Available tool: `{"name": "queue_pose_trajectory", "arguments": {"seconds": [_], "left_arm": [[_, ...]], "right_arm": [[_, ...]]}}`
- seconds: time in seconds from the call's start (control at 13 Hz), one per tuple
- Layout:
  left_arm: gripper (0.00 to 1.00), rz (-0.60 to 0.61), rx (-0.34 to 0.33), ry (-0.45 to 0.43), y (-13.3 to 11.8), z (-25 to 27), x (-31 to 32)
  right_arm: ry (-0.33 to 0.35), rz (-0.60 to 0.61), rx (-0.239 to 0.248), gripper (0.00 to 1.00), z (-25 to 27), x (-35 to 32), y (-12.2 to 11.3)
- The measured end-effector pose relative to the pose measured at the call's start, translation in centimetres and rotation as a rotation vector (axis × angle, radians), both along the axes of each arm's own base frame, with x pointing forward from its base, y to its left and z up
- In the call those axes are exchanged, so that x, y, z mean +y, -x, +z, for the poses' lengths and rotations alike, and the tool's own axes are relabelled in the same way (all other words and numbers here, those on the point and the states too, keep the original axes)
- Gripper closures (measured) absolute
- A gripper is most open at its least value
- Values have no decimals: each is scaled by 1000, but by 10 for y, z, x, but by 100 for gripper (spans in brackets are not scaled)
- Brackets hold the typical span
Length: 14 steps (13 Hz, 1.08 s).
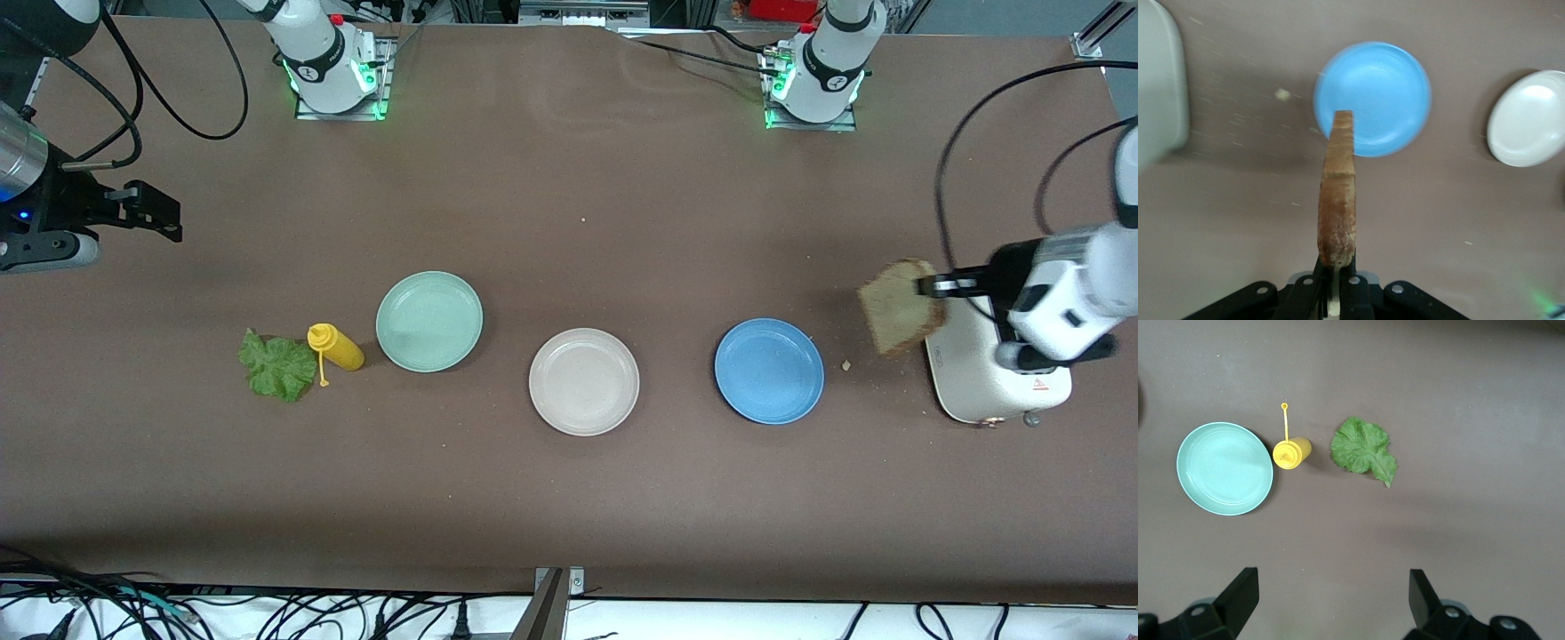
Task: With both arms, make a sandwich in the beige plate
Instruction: 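Lift the bread slice out and carry it over the beige plate, then lower the bread slice onto the beige plate and open the left gripper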
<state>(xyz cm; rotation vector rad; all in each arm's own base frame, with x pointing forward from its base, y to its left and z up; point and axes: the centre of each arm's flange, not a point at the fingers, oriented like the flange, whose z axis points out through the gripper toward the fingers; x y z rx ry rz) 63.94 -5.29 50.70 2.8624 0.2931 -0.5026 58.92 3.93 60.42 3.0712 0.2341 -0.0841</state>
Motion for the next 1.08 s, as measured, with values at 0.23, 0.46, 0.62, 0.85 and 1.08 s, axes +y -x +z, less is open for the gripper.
{"name": "queue_pose_trajectory", "arguments": {"seconds": [0.23, 0.46, 0.62, 0.85, 1.08], "left_arm": [[92, 87, -21, 69, -1, -29, -78], [92, 194, -78, 122, 5, -72, -151], [92, 261, -99, 170, 12, -98, -189], [92, 337, -125, 201, 22, -136, -247], [92, 372, -149, 216, 41, -180, -300]], "right_arm": [[0, 0, 0, 0, 0, 0, 0], [0, 0, 0, 0, 0, 0, 0], [0, 0, 0, 0, 0, 0, 0], [0, 0, 0, 0, 0, 0, 0], [0, 0, 0, 0, 0, 0, 0]]}}
